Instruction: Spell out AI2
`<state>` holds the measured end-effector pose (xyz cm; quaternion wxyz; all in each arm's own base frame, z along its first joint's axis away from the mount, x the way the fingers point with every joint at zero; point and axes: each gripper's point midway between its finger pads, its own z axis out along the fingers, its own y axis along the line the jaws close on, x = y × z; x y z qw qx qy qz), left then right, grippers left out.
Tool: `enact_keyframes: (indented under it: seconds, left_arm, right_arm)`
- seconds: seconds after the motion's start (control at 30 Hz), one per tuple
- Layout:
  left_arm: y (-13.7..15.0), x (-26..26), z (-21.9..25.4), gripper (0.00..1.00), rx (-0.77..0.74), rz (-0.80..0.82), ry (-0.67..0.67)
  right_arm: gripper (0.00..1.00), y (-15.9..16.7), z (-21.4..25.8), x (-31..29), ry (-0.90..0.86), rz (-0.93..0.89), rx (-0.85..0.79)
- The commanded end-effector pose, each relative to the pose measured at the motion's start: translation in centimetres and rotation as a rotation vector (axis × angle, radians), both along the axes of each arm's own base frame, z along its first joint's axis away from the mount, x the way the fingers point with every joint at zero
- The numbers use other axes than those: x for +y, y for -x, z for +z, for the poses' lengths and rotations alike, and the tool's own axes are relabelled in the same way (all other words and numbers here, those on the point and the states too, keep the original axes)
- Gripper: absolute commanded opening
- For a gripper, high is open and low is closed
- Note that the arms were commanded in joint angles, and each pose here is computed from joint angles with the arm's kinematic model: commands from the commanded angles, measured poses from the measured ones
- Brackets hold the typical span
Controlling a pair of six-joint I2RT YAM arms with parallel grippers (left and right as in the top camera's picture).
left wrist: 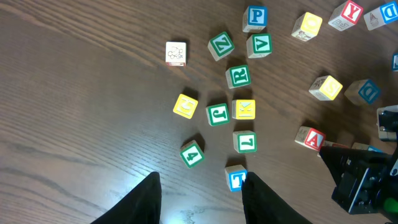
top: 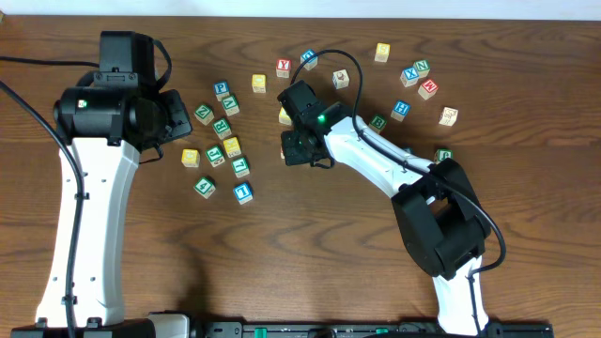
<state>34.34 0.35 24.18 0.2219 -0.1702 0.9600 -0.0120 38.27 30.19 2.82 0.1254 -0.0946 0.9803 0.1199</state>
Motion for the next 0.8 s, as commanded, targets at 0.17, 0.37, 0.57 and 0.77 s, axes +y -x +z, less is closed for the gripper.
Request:
enact_keyframes:
  seconds: [0.17, 0.37, 0.57, 0.77]
  left_arm:
    - [-0.2, 0.4, 0.4, 0.41, -0.008, 0.002, -0.015]
    - [-0.2, 0.4, 0.4, 0.42, -0.008, 0.002, -0.015]
    - [-0.2, 0.4, 0.4, 0.41, -0.008, 0.002, -0.015]
    - [-0.2, 0.4, 0.4, 0.41, -0.008, 0.002, -0.015]
  right_arm:
    - [0.01, -0.3, -0.9, -0.9, 0.027, -0.004, 0.006]
    - [0.01, -0.9, -0.9, -1.8, 0.028, -0.027, 0.007]
    - [0.01, -1.3, -0.9, -2.2, 0.023, -0.039, 0.006]
    - [0.01, -1.8, -0.8, -2.3, 0.016, -0.046, -0.006]
